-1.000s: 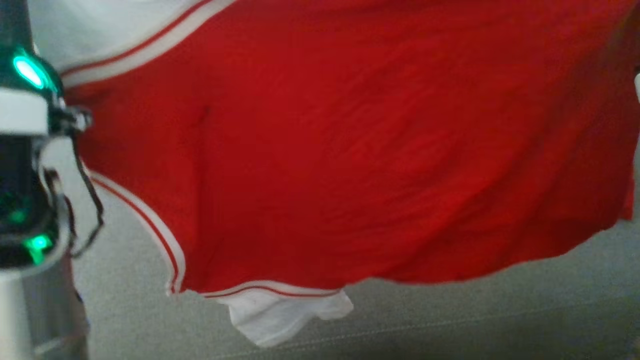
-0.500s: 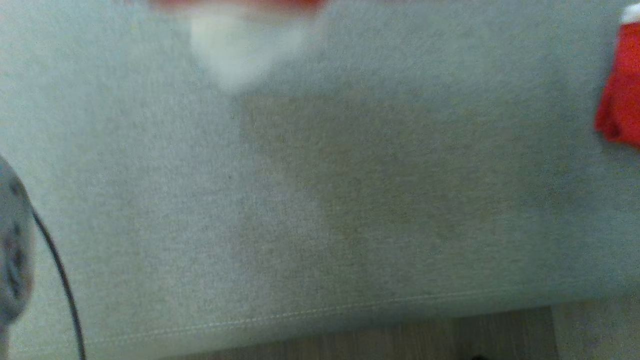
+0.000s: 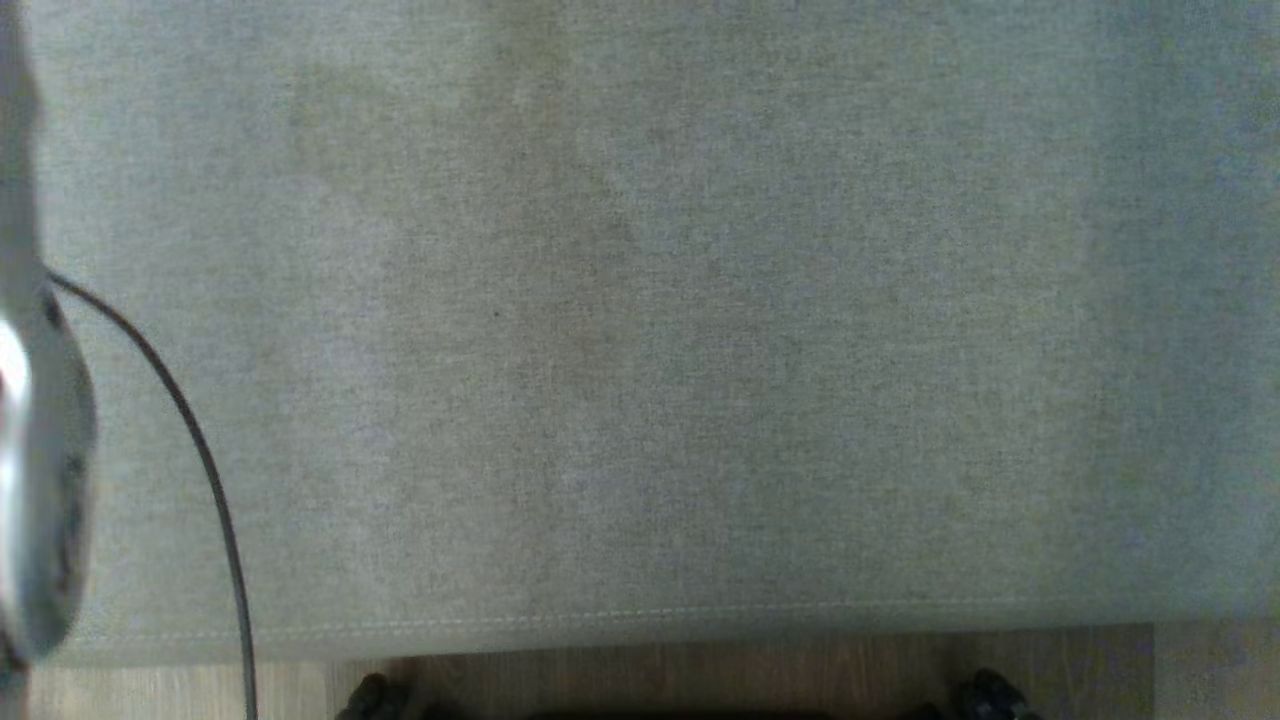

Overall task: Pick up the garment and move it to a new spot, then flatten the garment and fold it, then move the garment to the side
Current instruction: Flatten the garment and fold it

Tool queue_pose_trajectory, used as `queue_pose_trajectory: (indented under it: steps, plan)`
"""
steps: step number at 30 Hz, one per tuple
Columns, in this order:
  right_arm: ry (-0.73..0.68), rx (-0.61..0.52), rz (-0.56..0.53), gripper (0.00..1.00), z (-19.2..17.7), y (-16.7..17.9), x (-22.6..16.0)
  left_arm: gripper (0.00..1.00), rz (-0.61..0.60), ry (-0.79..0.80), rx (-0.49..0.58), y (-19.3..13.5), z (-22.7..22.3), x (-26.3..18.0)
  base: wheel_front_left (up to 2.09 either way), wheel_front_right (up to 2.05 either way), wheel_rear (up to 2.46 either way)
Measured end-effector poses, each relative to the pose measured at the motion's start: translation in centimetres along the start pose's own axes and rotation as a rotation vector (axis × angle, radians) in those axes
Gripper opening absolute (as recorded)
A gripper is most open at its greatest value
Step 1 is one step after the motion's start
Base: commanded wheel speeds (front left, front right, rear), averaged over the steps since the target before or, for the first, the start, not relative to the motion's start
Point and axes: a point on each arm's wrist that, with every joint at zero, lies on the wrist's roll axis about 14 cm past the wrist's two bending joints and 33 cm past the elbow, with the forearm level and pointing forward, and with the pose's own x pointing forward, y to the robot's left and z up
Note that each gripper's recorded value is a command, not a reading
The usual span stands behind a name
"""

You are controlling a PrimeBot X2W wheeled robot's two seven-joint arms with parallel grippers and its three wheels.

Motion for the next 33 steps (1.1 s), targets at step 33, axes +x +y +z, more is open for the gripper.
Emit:
queue_pose_trajectory:
  steps: [33]
  plan:
    - [0.518,-0.066,0.061,0.00,-6.9,0.5,-22.2,0.00,-0.144,0.902,0.237,0.7,-12.9,-36.2,0.00,0.00,0.00]
